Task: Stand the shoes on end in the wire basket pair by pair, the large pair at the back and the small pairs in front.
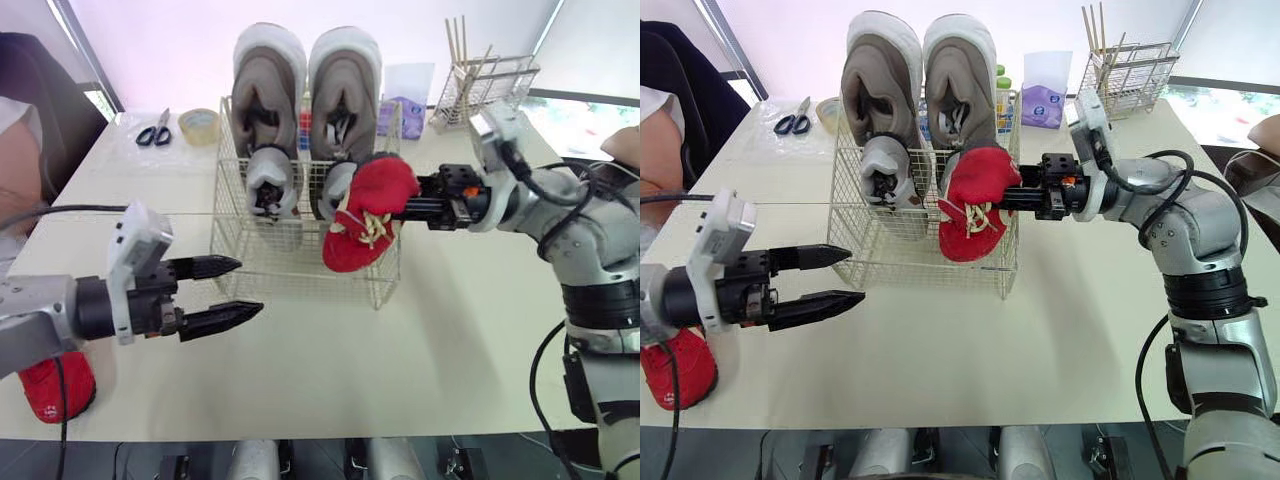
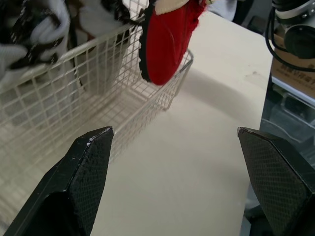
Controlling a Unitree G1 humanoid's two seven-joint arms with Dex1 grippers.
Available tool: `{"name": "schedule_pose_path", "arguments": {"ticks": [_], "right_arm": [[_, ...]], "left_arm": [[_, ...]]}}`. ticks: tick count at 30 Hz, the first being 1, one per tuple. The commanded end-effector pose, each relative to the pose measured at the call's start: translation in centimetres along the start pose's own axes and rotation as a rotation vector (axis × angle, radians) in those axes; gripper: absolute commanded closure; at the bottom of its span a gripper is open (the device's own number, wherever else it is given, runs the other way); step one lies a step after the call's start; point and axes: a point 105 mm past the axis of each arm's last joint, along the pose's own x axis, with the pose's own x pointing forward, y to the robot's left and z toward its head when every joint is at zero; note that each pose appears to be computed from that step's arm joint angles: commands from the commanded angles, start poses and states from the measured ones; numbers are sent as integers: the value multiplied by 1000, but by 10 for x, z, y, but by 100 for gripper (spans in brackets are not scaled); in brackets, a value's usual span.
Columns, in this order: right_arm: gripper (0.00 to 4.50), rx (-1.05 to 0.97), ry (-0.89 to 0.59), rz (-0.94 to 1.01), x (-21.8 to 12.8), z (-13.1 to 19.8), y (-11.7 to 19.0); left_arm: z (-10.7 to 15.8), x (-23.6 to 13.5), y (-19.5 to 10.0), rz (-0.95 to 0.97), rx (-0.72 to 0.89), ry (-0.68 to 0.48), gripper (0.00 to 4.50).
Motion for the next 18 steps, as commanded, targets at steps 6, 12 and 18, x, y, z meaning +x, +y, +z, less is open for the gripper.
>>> {"name": "schedule_pose_path", "arguments": {"ticks": [6, 12, 18], "right_arm": [[323, -52, 61, 70, 2, -8, 5], [323, 10, 63, 58, 4, -28, 4], [90, 23, 67, 3, -1, -35, 0]], "left_arm": [[6, -6, 5, 30, 28, -14, 36], [3, -2, 7, 35, 25, -8, 36], [2, -3, 11, 42, 20, -6, 33]]}}
